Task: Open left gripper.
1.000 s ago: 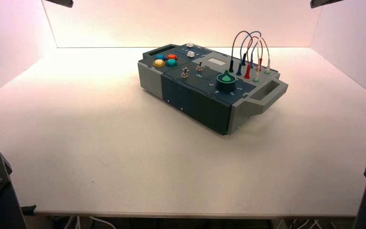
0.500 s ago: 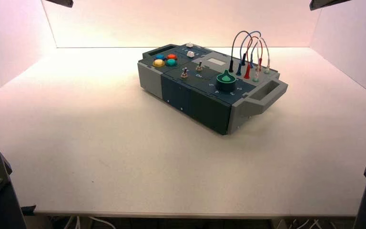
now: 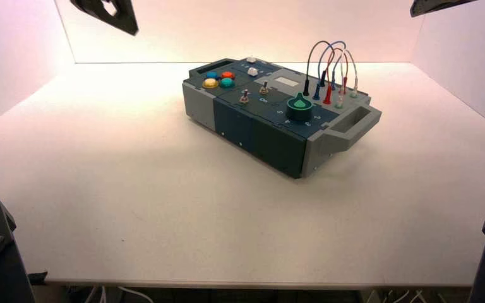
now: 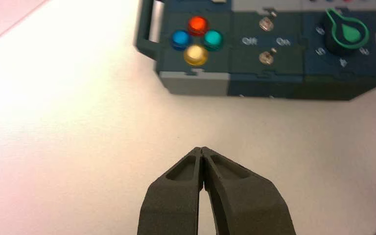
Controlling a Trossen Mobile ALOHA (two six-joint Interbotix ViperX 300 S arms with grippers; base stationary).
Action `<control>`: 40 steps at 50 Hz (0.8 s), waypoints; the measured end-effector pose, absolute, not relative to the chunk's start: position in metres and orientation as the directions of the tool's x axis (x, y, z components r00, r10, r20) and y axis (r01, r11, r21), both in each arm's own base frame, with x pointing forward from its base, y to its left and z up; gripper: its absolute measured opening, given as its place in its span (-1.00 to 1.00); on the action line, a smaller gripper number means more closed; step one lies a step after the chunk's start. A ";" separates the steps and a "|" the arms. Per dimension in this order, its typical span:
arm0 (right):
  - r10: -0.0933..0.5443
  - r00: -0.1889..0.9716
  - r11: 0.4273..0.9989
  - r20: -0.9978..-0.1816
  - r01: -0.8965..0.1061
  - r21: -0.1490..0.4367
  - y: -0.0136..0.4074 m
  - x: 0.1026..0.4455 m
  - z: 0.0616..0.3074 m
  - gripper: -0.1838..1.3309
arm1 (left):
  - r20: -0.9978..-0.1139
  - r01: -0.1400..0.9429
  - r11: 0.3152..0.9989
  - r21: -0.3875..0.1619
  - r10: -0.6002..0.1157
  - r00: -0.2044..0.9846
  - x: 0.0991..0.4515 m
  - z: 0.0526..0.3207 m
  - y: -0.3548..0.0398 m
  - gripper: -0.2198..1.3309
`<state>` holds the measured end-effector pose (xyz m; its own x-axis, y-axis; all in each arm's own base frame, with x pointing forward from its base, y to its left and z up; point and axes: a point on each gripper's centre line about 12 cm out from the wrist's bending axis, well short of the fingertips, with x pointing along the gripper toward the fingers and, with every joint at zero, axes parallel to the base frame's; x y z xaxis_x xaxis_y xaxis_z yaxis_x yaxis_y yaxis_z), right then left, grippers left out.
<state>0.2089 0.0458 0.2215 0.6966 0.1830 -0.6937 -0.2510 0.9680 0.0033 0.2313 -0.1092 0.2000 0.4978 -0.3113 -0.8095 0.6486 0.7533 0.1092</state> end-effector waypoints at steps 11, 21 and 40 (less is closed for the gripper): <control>0.184 0.698 0.968 -0.693 -0.251 0.005 0.046 0.209 0.222 -0.94 | -0.794 0.643 0.757 0.115 -0.319 0.517 0.234 0.203 -0.111 -0.92; 0.184 0.699 0.968 -0.691 -0.250 0.005 0.046 0.209 0.222 -0.94 | -0.775 0.630 0.767 0.119 -0.326 0.542 0.234 0.206 -0.110 -0.92; 0.185 0.701 0.968 -0.689 -0.251 0.004 0.046 0.210 0.222 -0.94 | -0.746 0.616 0.777 0.133 -0.330 0.578 0.231 0.204 -0.107 0.76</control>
